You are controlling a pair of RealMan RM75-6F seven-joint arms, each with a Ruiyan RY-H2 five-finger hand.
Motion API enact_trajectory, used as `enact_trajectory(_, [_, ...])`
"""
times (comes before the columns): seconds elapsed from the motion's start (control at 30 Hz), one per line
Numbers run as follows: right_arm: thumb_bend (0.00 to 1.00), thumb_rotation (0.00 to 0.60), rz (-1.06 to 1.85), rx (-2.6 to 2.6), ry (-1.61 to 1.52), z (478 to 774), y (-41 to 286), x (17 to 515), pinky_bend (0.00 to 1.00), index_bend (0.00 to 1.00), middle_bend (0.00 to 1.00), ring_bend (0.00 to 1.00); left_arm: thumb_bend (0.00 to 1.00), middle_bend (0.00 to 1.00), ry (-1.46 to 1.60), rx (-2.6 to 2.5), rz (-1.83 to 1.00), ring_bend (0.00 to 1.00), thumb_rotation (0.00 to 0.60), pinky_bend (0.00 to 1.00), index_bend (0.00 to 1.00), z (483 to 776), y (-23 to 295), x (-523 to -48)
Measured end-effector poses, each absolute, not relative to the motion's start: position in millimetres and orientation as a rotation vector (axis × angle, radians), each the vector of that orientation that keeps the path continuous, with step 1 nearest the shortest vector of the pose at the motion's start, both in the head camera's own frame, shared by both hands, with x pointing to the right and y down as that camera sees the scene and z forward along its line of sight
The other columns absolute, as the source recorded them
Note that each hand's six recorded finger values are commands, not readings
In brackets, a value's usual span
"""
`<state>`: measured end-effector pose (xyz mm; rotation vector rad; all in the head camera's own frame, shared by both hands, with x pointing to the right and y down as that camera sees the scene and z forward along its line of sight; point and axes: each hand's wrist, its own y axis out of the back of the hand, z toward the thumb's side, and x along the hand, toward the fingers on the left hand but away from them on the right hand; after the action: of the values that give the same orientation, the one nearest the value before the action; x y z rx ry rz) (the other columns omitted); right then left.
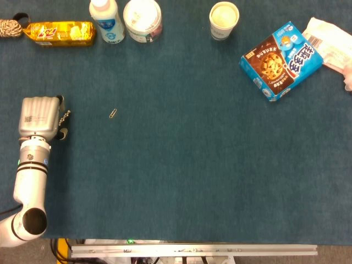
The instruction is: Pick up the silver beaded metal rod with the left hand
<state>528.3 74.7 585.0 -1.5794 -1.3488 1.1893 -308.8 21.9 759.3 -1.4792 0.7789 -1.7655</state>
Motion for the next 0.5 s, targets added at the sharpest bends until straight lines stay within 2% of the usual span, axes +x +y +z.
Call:
enact_trajectory(0.27, [0.15,0.6,1.197,-1.571,-1.368,584.8,78.4,534.5,0.36,0.43,0.52,0.39,0.37,0.73,0.715,-1.484,-1.805,0.8,0.6,0.95,0.37,762.8,16.4,-307.5])
enact_trajectory(0.5, [0.15,0.6,1.199,-1.572,-1.373,585.6,79.1,536.4,0.36,0.43,0.52,0.4,0.43,0.73,0.669,-1.467,-1.834,0.8,0.6,0.95,0.36,762.7,14.3,-307.8])
